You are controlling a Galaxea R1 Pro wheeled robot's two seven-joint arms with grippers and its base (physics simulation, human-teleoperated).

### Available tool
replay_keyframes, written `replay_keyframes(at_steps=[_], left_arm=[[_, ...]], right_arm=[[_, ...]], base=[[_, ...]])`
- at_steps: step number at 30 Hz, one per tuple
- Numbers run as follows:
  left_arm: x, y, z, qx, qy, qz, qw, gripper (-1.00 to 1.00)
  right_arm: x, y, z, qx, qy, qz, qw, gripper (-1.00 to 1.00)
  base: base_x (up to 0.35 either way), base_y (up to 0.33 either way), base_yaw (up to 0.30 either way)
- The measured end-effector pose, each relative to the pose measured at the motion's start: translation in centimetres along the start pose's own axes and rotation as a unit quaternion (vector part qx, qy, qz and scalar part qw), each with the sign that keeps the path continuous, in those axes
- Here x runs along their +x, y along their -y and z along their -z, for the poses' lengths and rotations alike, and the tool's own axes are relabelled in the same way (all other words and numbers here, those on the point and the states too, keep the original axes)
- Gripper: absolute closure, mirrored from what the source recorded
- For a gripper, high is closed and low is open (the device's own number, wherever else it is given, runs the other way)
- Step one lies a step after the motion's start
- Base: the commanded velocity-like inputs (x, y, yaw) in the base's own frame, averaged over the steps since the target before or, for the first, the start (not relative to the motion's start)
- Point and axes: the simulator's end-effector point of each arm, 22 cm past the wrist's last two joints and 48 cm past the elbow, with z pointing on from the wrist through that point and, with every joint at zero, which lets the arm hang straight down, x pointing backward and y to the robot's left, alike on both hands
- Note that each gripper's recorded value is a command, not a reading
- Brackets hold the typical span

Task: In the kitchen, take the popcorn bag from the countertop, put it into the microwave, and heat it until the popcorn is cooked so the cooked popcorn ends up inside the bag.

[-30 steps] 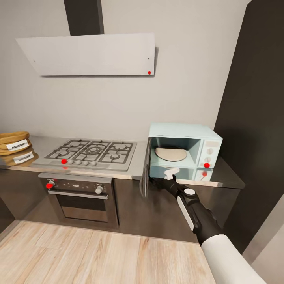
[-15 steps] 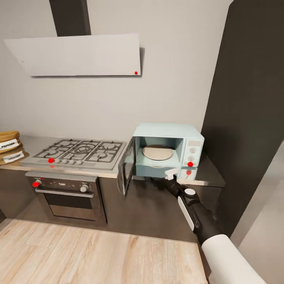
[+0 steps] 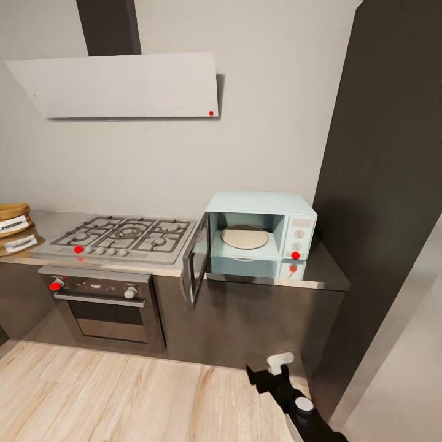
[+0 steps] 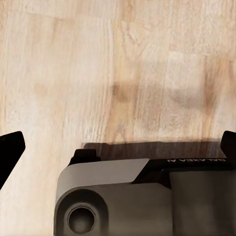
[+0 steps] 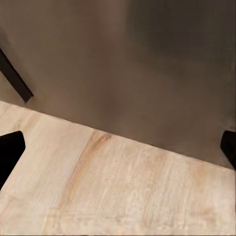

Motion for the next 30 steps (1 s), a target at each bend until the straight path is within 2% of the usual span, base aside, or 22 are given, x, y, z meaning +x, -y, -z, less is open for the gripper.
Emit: replay_keyframes(at_steps=[1, 2, 5, 6, 9, 14, 30], left_arm=[[-0.1, 0.0, 0.0, 0.0, 0.0, 0.0, 1.0, -1.0], [-0.1, 0.0, 0.0, 0.0, 0.001, 0.001, 1.0, -1.0], [-0.1, -0.1, 0.0, -0.001, 0.001, 0.003, 1.0, -1.0], [0.0, -0.3, 0.0, -0.004, 0.0, 0.01, 0.9999, -1.0], [0.0, -0.7, 0.0, -0.01, 0.0, 0.026, 0.9996, -1.0], [0.1, -0.8, 0.0, -0.011, -0.001, 0.027, 0.9996, -1.0], [0.1, -1.0, 0.0, -0.012, -0.001, 0.028, 0.9995, -1.0]], right_arm=[[3.9, 0.0, 0.2, 0.004, -0.034, -0.003, 0.9994, -1.0], [5.2, 0.0, 0.4, 0.005, -0.044, -0.004, 0.999, -1.0], [6.6, -0.3, 0.8, 0.004, -0.045, -0.005, 0.999, -1.0], [7.2, -0.7, 0.9, 0.002, -0.046, -0.007, 0.9989, -1.0], [7.5, -1.1, 1.0, -0.001, -0.048, -0.008, 0.9988, -1.0], [7.6, -1.3, 1.0, -0.002, -0.048, -0.009, 0.9988, -1.0], [7.6, -1.4, 1.0, -0.002, -0.048, -0.011, 0.9988, -1.0]], base=[[0.0, 0.0, 0.0], [0.0, 0.0, 0.0], [-0.036, 0.087, 0.0], [-0.117, 0.281, 0.0], [-0.133, 0.312, 0.0], [-0.137, 0.321, 0.052], [-0.127, 0.324, 0.268]])
